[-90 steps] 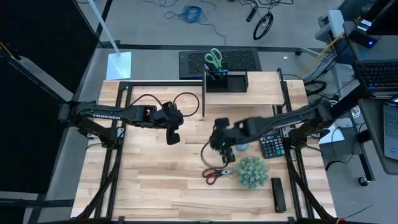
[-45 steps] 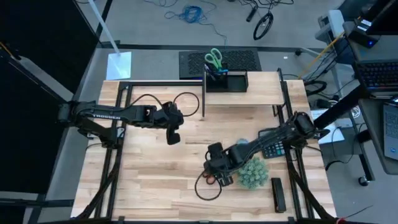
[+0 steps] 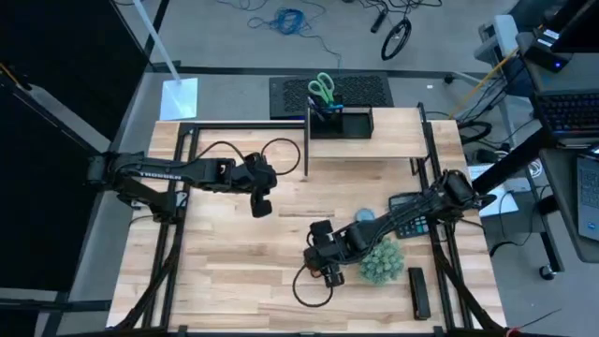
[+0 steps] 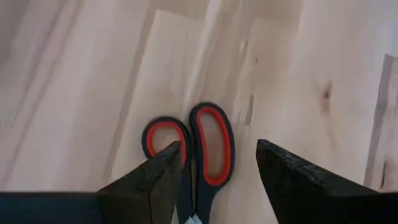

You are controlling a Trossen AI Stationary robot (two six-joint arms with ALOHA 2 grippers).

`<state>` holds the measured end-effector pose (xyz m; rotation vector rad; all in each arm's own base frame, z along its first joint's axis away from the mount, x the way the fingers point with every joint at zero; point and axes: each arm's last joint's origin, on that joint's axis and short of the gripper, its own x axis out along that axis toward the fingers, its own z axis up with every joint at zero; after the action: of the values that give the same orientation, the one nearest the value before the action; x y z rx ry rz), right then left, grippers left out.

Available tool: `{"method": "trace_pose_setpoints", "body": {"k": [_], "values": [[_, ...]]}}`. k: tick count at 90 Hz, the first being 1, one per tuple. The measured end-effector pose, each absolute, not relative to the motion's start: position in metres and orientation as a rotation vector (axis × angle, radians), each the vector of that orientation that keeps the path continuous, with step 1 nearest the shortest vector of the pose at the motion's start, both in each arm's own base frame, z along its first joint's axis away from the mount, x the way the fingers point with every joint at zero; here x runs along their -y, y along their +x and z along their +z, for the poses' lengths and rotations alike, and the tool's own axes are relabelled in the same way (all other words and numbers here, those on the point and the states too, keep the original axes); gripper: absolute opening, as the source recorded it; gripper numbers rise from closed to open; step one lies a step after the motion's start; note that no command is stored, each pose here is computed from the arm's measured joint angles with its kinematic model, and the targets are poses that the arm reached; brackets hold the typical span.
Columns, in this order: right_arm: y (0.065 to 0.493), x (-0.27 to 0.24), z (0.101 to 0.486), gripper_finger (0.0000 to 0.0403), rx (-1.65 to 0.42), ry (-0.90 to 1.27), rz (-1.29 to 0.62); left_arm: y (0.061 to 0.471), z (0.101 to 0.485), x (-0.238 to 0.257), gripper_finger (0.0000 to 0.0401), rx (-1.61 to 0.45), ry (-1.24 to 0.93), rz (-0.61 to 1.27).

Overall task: Pick and place office supplies into organizer
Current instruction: Put the black scissors into the black desk organizer on the shelf

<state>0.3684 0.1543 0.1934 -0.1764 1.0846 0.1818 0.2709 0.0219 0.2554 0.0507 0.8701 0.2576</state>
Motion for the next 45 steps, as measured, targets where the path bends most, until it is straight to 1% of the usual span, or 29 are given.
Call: {"method": "trace_pose_setpoints", "body": {"k": [13,45], "values": [[0.371,-0.161,0.172,0.0189,-1.134,-0.158,0.161,0.271,0.255,-0.022,0.0003,-0.871,0.048,0.258],[0.375,-0.162,0.152,0.0189,-1.177,-0.158,0.145,0.271,0.255,-0.021,0.0003,-0.873,0.048,0.258]]}}
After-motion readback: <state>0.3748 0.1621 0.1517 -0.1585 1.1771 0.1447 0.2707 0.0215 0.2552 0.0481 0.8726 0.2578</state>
